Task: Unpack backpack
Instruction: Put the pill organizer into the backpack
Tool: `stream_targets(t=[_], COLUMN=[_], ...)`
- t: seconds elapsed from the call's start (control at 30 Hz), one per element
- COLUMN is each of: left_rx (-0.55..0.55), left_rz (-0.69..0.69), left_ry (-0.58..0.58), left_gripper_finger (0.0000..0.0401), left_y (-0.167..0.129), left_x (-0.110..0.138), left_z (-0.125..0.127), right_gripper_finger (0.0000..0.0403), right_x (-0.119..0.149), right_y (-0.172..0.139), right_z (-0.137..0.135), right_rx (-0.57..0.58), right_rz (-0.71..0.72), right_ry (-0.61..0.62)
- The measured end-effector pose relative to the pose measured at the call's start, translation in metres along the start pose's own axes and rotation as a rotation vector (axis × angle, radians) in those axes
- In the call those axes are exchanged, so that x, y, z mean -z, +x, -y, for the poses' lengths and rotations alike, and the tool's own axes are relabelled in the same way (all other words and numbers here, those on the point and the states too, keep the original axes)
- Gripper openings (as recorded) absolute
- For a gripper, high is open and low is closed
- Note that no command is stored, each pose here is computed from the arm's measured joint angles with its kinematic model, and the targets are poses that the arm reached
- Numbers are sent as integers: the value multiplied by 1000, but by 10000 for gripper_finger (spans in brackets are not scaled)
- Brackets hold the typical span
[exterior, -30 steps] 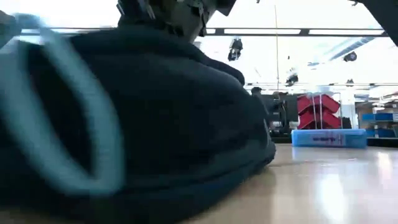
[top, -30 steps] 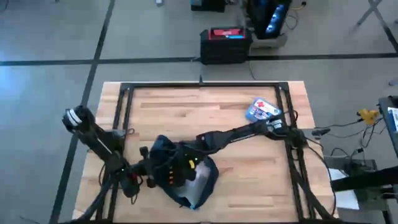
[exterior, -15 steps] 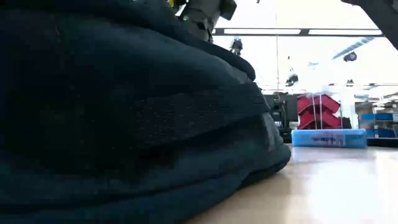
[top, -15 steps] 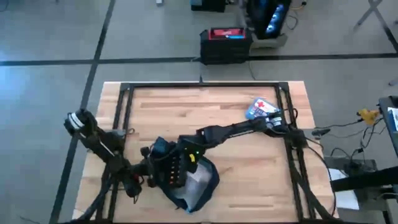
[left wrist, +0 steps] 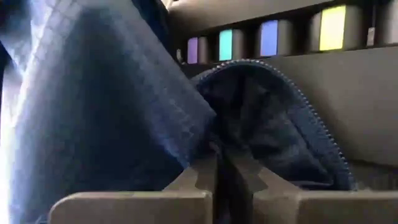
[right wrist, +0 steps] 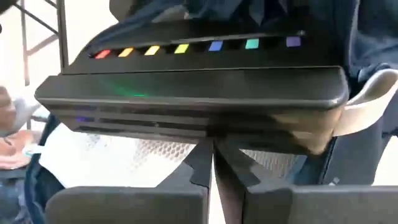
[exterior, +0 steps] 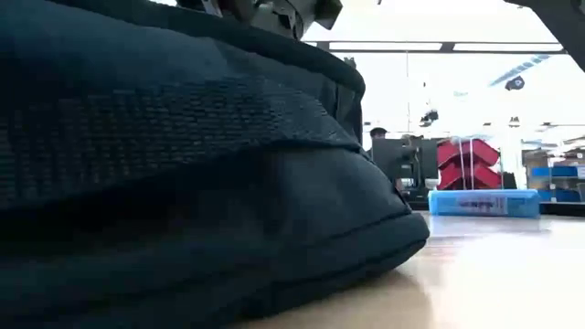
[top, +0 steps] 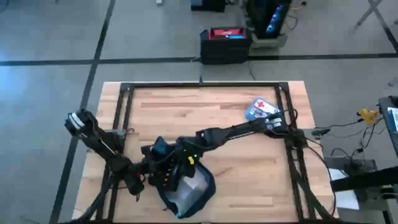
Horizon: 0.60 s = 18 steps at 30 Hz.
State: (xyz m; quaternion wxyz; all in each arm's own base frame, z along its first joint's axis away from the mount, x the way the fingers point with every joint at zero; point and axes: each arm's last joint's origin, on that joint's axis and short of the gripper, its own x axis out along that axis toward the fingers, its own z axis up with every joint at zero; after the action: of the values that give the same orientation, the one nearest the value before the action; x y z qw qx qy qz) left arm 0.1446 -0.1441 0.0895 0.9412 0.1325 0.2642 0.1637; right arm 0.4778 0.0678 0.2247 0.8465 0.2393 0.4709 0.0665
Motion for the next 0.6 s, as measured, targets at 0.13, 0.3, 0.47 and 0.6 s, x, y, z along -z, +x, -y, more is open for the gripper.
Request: stream_targets(t=[0.13, 0.3, 0.47, 0.6], left_rx=[-7, -12, -13, -23], left_rz=[5, 7, 7, 14], left_ry=[-2, -2, -1, 0], left_gripper_finger=[0, 0, 0, 0], left_y=[0, 0, 1, 1], left_x=[0, -1, -1, -1], left_z=[0, 0, -1, -1], right_gripper_finger=[0, 0, 0, 0], right_x=[6, 9, 3, -4], right_y=[-1, 0, -8, -8], right_z=[7, 1, -11, -14], right_rx=[50, 47, 20, -13], right_rz=[-64, -79, -44, 10], right_ry=[56, 49, 19, 1])
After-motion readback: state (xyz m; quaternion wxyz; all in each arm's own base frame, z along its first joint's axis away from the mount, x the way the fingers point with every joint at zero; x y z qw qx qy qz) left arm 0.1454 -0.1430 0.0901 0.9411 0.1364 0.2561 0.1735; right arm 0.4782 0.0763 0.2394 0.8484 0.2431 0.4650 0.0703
